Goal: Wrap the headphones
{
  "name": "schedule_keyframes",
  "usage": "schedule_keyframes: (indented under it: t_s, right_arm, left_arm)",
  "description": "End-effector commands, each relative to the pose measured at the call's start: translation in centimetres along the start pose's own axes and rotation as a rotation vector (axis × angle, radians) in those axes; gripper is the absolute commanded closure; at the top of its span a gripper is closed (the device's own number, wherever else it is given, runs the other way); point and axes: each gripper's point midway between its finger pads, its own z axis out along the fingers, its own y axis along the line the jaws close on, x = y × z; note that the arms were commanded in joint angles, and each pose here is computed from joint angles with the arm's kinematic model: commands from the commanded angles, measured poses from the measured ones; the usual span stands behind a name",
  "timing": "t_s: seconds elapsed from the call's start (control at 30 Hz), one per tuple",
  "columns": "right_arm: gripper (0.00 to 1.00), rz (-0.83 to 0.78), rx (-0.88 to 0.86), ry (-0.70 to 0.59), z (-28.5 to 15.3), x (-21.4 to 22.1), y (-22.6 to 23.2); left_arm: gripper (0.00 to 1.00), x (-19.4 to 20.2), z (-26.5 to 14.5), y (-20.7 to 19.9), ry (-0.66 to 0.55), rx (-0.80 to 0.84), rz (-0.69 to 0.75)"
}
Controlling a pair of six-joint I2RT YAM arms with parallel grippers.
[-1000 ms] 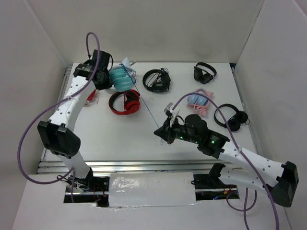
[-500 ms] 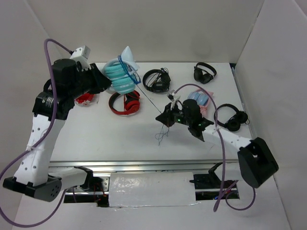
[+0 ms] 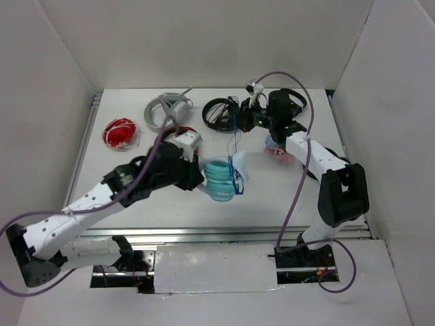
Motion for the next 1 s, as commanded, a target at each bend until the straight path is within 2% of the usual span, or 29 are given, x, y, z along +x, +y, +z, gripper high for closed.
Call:
schedule_keyframes:
  t_s: [0.0,0.07,0.13,0.17,0.3,0.37,0.4,0.5,0.53,0.63,0.7,0.73,0.77,0.87,0.97]
  right_arm:
    - [1.0,-0.134,0.048,-0.012,-1.4,-3.6,-1.6]
    - [1.0,-0.169,0.052,-0.011,-2.4,-4.8,-1.3]
    - [1.0,-0.274,0.05,-0.051,-4.5,-7.1,0.3]
    - [1.0,-0.266,0.056,-0.04,-4.6,-6.8,0.2]
    - [1.0,-0.396,0.076,-0.084,-7.9,-8.3,4.7]
    - [1.0,-0.41,0.114,-0.079,-8.9,-7.5,5.7]
    - [1.0,-0.432,0.128,-0.125,-10.4,-8.5,7.2]
    - [1.0,-0.432,0.106,-0.176,-12.0,-8.0,11.1]
    - [1.0,-0.399,0.103,-0.183,-12.5,-7.8,11.8]
    - [1.0,-0.317,0.059,-0.179,-13.3,-5.3,14.6]
    - [1.0,-0.286,0.035,-0.171,-13.5,-4.1,15.8]
    - [1.0,-0.267,0.039,-0.176,-13.8,-3.7,16.1]
    - [1.0,-0.233,0.022,-0.158,-13.6,-2.4,17.1]
    - [1.0,-0.174,0.072,-0.157,-13.5,-0.5,17.4]
    - [1.0,-0.125,0.068,-0.14,-12.7,1.3,18.3]
  left_arm:
    - [1.0,1.1,1.1,-3.2,-0.009,-0.017,0.134]
    - [1.0,2.6,1.9,-2.2,0.038,-0.115,0.147]
    - [1.0,4.7,3.4,-0.1,0.118,-0.251,0.177]
    - [1.0,4.8,3.5,-0.1,0.12,-0.252,0.175]
    - [1.0,4.9,4.6,4.4,0.157,-0.525,0.174]
    - [1.0,4.0,5.4,6.5,0.157,-0.619,0.119]
    - [1.0,3.9,5.5,7.3,0.161,-0.65,0.095]
    - [1.0,2.2,5.6,10.8,0.123,-0.766,-0.028]
    - [1.0,0.5,5.1,12.4,0.094,-0.817,-0.079]
    - [1.0,-1.8,4.1,16.1,0.067,-0.99,-0.157]
    - [1.0,-3.3,3.2,17.5,0.04,-1.057,-0.19]
    - [1.0,-5.3,2.7,17.7,-0.013,-1.078,-0.217]
    - [1.0,-5.5,2.1,19.0,0.002,-1.124,-0.233]
    - [1.0,-8.9,0.7,19.5,-0.086,-1.143,-0.274]
    - [1.0,-12.4,-0.1,18.8,-0.187,-1.069,-0.318]
